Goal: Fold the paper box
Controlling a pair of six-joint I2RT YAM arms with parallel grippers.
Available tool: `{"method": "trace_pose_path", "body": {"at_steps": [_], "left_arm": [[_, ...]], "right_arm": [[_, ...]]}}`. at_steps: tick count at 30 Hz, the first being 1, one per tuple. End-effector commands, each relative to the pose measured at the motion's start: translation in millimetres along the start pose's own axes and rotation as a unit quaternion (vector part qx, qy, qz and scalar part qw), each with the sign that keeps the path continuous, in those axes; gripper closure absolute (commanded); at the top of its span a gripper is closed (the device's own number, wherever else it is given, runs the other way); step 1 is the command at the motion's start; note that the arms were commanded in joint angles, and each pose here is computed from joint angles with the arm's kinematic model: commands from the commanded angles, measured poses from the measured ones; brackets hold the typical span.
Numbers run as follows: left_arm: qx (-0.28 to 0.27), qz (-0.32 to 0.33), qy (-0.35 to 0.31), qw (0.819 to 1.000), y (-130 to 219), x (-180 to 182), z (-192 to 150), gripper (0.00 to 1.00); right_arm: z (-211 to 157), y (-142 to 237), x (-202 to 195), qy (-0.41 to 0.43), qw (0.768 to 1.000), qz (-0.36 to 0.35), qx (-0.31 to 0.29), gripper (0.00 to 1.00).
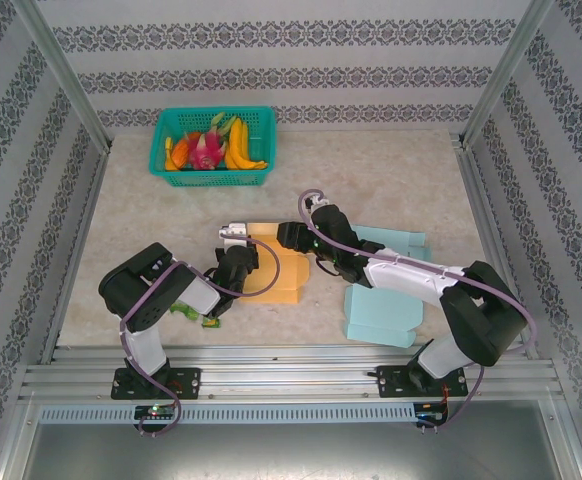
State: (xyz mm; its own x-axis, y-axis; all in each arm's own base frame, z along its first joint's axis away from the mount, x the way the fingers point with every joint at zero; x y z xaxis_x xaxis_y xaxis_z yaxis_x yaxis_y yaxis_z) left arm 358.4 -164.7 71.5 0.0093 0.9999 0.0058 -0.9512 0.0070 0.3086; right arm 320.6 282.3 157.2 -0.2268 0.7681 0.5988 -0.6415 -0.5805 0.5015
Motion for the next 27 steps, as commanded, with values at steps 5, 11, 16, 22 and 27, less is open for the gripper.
{"method": "trace_pose_path", "body": {"at_steps": [5, 11, 16, 22, 27], "left_arm": [[-0.007, 0.011, 0.001, 1.000, 6.1, 2.7, 5.9, 1.00], [-0.007, 0.011, 0.005, 1.000, 6.7, 3.0, 6.3, 1.00], [-0.006, 0.020, 0.006, 1.000, 7.9, 6.2, 5.1, 1.00], [-0.007, 0.027, 0.006, 1.000, 10.5, 10.1, 6.0, 1.00], [-0.010, 0.030, 0.009, 0.999, 11.7, 11.8, 7.0, 1.00]], "right_arm": [[11.2, 30.4, 3.7, 0.043, 0.998, -0.021, -0.044, 0.40], [12.7, 28.4, 14.5, 0.058, 0.997, -0.027, -0.039, 0.39], [4.0, 11.4, 21.2, 0.050, 0.998, -0.022, -0.023, 0.39], [-8.3, -0.4, 5.2, 0.040, 0.998, -0.047, -0.016, 0.39], [-14.1, -2.3, -11.2, 0.040, 0.997, -0.070, -0.010, 0.39]]}}
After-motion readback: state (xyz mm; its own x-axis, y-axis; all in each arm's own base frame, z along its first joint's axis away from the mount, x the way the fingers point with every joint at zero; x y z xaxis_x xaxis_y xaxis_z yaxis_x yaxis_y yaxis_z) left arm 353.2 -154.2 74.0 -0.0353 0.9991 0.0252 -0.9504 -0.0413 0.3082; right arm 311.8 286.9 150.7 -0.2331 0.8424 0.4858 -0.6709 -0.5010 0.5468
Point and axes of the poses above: each hand's point on the last joint's axis, 136 mm out from that joint toward the fingers, its own y axis back along the fingers, its own x axis along the line the jaws close on, z = x × y, the point moved 2 cm from there along y, back along the fingers, and after that the axes turned 5 degrees about -y, right-handed, at the moved point
